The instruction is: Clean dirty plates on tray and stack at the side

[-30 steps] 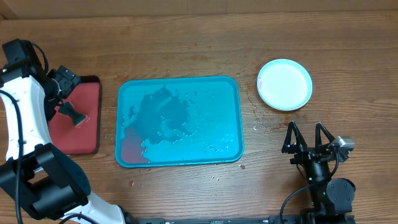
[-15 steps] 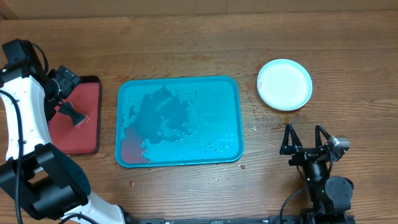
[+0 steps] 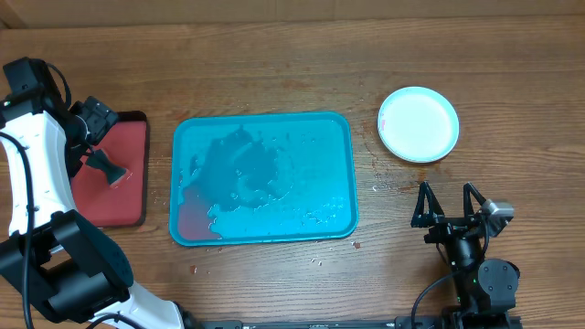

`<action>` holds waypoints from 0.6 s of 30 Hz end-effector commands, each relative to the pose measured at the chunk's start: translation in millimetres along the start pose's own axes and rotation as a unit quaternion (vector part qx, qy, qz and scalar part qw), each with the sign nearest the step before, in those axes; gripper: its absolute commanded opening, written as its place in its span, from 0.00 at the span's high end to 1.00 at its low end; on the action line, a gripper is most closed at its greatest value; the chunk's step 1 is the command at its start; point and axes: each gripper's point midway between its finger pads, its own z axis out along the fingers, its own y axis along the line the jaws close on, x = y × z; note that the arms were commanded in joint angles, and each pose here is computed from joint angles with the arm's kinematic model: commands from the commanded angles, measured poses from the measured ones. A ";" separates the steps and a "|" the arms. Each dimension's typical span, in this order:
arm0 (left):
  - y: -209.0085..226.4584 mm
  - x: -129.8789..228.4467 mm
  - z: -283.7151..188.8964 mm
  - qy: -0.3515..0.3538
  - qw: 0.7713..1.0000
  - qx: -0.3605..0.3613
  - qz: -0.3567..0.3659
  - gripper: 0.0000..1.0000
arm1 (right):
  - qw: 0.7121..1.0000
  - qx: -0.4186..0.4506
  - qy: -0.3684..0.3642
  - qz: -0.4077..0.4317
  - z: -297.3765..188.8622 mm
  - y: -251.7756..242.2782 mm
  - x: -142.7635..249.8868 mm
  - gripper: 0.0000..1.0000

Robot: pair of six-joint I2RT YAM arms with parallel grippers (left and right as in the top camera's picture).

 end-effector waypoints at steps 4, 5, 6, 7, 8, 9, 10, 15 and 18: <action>-0.8 -2.9 -6.6 -0.008 1.000 0.004 0.003 0.00 | 1.000 0.002 -0.005 -0.006 0.0 -2.2 0.3 0.00; -0.8 -2.9 -6.6 -0.008 1.000 0.004 0.003 0.00 | 1.000 0.002 -0.005 -0.006 0.0 -2.2 0.3 0.00; -0.8 -2.9 -6.6 -0.008 1.000 0.004 0.003 0.00 | 1.000 0.002 -0.005 -0.006 0.0 -2.2 0.3 0.00; -0.8 -2.9 -6.1 -0.008 1.000 0.004 0.003 0.00 | 1.000 0.003 -0.005 -0.006 0.0 -2.3 0.2 0.00; 0.9 -3.3 -4.7 -0.008 1.000 -0.001 0.006 0.00 | 1.000 0.002 -0.005 -0.006 0.0 -2.2 0.3 0.00; 3.6 -4.6 -4.3 -0.012 1.000 -0.009 0.012 0.00 | 1.000 0.003 -0.005 -0.006 0.0 -2.3 0.2 0.00; 6.1 -5.2 -4.2 -0.013 1.000 -0.016 0.021 0.00 | 1.000 0.002 -0.005 -0.006 0.0 -2.2 0.3 0.00; 7.2 -1.7 -4.5 -0.007 0.999 -0.020 0.032 0.00 | 1.000 0.002 -0.005 -0.006 0.0 -2.2 0.3 0.00; 5.7 -1.1 -9.4 -0.011 0.999 -0.017 0.035 0.00 | 1.000 0.002 -0.005 -0.006 0.0 -2.2 0.3 0.00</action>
